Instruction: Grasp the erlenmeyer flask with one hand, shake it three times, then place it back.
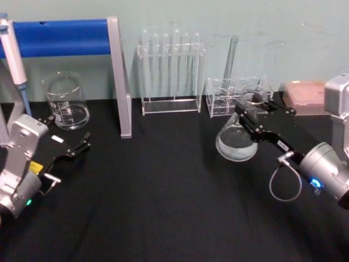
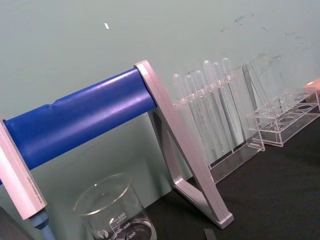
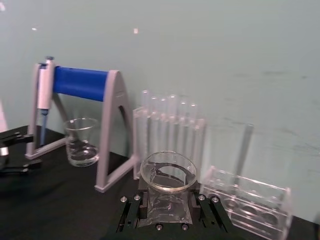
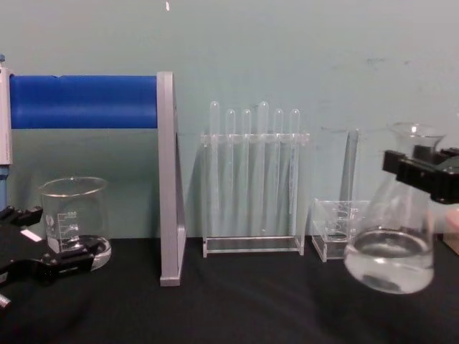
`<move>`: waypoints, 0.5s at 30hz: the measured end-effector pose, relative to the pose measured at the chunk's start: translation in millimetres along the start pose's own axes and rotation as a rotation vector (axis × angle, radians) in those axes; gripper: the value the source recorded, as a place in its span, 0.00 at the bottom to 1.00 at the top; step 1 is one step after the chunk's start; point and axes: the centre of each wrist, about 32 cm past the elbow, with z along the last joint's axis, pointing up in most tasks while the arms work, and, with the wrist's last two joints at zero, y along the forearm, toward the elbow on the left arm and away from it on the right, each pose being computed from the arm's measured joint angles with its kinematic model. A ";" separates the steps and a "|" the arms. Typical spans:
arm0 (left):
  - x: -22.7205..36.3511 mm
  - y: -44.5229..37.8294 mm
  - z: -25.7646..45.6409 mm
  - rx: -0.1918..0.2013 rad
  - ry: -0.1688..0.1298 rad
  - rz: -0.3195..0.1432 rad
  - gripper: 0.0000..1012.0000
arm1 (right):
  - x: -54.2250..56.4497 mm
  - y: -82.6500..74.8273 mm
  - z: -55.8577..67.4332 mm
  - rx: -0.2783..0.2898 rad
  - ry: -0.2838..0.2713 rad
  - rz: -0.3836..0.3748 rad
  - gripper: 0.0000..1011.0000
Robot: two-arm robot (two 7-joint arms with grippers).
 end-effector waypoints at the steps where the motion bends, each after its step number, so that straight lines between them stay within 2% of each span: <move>1: 0.0 0.0 0.0 0.000 0.000 0.000 0.99 | -1.2 1.0 0.1 0.000 -0.001 0.009 0.45; 7: 0.0 0.0 0.0 0.000 0.000 0.000 0.99 | -16.0 17.2 0.8 0.005 -0.007 0.130 0.45; 8: 0.0 0.0 0.0 0.000 0.000 0.000 0.99 | -16.0 17.2 0.8 0.005 -0.007 0.130 0.45; 13: 0.0 0.0 0.0 0.000 0.000 0.000 0.99 | -36.3 36.4 -0.1 0.007 -0.007 0.289 0.45; 15: 0.0 0.0 0.0 0.000 0.000 0.000 0.99 | -41.4 40.8 -0.3 0.007 -0.006 0.330 0.45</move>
